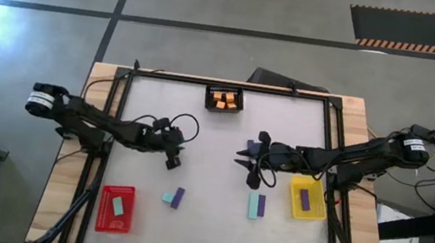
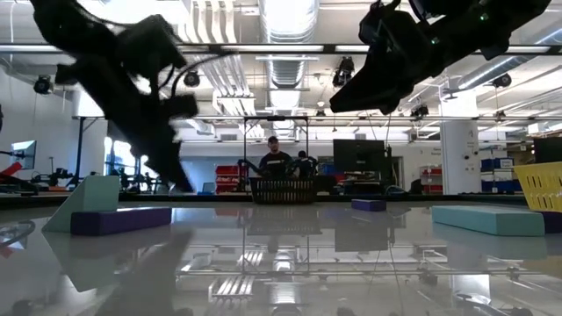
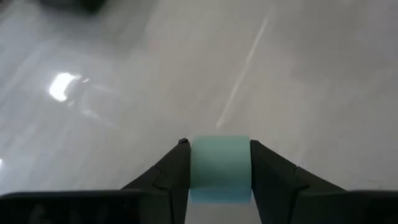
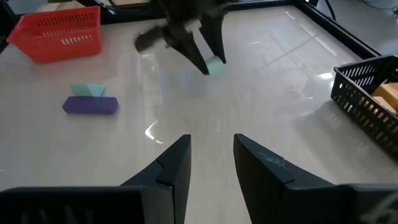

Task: Sort & place blocks by color
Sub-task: Put the blue block into the red bin

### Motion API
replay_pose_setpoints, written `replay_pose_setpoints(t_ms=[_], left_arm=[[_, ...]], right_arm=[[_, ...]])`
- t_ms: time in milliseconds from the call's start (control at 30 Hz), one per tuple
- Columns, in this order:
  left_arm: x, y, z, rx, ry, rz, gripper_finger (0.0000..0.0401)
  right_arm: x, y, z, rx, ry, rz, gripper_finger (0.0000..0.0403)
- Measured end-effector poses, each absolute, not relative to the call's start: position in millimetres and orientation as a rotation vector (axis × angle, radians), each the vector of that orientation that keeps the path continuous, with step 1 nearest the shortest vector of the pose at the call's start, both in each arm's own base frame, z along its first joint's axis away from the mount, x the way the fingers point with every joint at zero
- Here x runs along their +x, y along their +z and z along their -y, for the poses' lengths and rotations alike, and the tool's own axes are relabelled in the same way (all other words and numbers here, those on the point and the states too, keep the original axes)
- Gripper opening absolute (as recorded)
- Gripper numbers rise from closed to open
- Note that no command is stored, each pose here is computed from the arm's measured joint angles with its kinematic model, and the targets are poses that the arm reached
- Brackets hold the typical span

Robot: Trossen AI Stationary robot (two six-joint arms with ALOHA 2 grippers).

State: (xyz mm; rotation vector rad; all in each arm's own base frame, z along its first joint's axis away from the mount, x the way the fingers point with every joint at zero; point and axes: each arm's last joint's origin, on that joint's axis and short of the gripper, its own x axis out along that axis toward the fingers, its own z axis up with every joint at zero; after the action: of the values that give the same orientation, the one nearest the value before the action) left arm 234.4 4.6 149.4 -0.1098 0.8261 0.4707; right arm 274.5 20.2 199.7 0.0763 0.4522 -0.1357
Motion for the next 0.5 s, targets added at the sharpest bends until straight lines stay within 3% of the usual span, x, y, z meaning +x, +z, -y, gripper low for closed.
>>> replay_pose_setpoints(t_ms=[267,500], left_arm=[[246.8,210.4,35.2,-0.139,0.283,-0.742,0.0116],[239.7,251.4,85.5,-0.198,0.197,-0.846,0.0116]], right_arm=[[273.2,197.0,-20.1,0.085,-0.138,-0.460,0.0109],[272.2,195.2,-22.2,0.104,-0.115,-0.468,0.0109]])
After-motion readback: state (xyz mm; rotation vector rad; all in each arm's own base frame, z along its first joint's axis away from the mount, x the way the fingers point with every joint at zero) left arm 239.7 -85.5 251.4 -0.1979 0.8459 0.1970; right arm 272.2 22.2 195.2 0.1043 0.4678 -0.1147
